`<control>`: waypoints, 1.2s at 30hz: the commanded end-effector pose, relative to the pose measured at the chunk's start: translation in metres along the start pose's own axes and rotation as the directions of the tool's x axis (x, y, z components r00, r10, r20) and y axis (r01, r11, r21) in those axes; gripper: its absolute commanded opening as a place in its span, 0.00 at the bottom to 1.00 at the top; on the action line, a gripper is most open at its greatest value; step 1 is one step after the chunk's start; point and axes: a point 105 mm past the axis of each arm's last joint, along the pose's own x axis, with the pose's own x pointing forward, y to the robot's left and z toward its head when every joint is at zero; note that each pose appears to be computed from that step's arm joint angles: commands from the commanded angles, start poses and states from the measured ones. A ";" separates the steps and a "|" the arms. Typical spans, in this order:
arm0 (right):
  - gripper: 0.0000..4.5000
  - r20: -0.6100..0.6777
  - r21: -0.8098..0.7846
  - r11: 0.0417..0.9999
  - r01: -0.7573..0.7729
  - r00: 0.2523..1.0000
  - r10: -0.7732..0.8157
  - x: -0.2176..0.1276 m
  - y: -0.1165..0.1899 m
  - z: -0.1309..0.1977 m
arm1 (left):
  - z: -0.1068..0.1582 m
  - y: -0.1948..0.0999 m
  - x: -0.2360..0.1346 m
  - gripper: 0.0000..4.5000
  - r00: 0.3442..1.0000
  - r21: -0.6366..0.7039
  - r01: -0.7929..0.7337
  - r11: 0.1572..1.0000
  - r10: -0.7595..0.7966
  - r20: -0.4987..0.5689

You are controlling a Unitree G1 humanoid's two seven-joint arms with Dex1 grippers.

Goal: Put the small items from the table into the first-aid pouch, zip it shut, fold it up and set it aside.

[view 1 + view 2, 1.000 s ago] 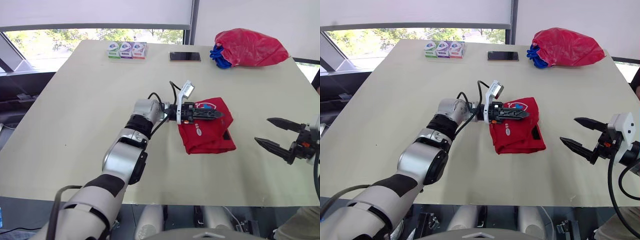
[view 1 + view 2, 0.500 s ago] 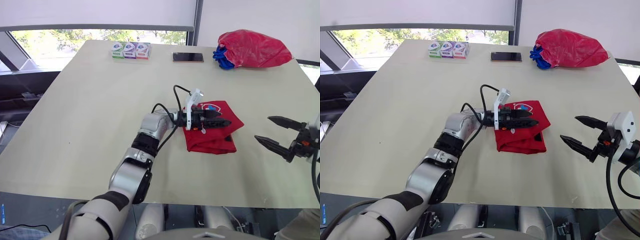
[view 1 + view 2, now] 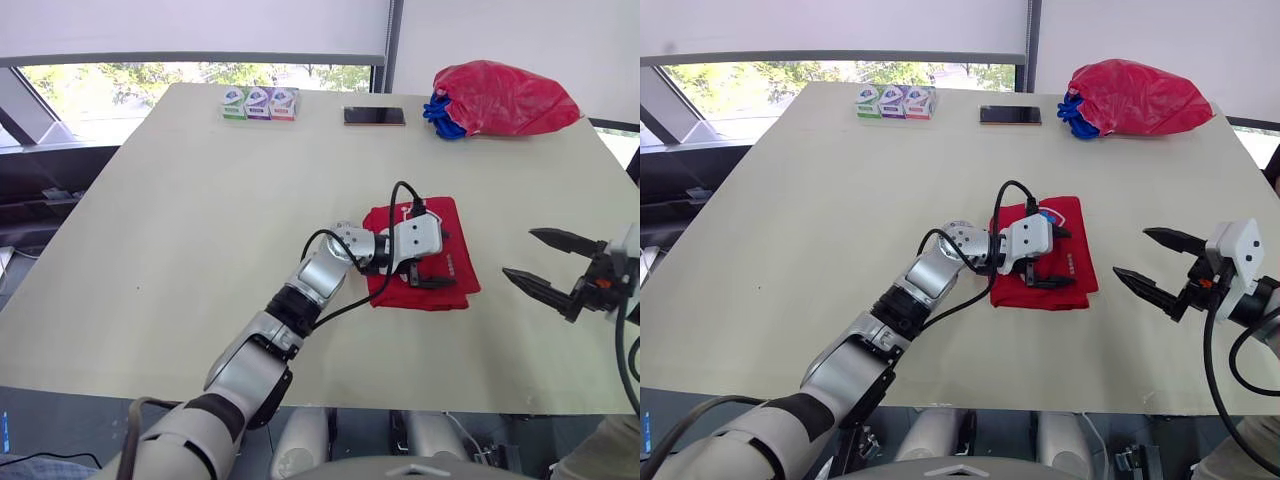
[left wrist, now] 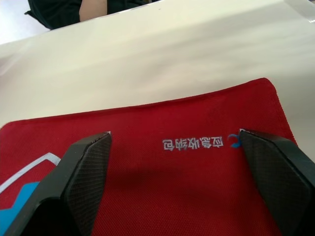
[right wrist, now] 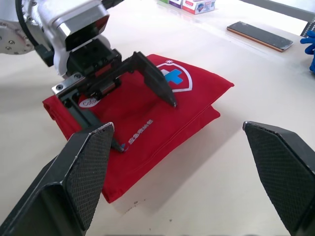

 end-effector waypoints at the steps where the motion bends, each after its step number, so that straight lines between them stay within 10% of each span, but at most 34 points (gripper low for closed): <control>1: 1.00 0.031 -0.031 1.000 -0.004 1.000 0.005 0.001 0.002 0.011 | -0.016 -0.008 0.001 0.98 0.998 0.006 0.028 1.000 -0.028 -0.053; 9: 1.00 0.019 -0.027 1.000 0.009 1.000 -0.009 -0.002 0.000 0.008 | 0.030 0.022 -0.009 0.98 0.990 -0.116 0.007 0.993 0.009 0.138; 20: 1.00 0.003 0.006 0.999 0.041 0.999 -0.041 -0.024 -0.008 -0.017 | 0.042 0.041 0.007 0.98 0.994 -0.063 -0.014 0.998 0.021 0.103; 29: 1.00 -0.013 -0.006 0.999 0.041 0.999 -0.041 -0.029 -0.010 -0.028 | -0.031 0.008 0.020 0.98 0.970 0.055 0.082 0.995 -0.068 -0.233; 36: 1.00 -0.015 -0.005 0.999 0.037 0.999 -0.037 -0.030 -0.012 -0.030 | 0.006 0.032 0.018 0.98 0.996 0.030 0.001 1.000 0.002 -0.093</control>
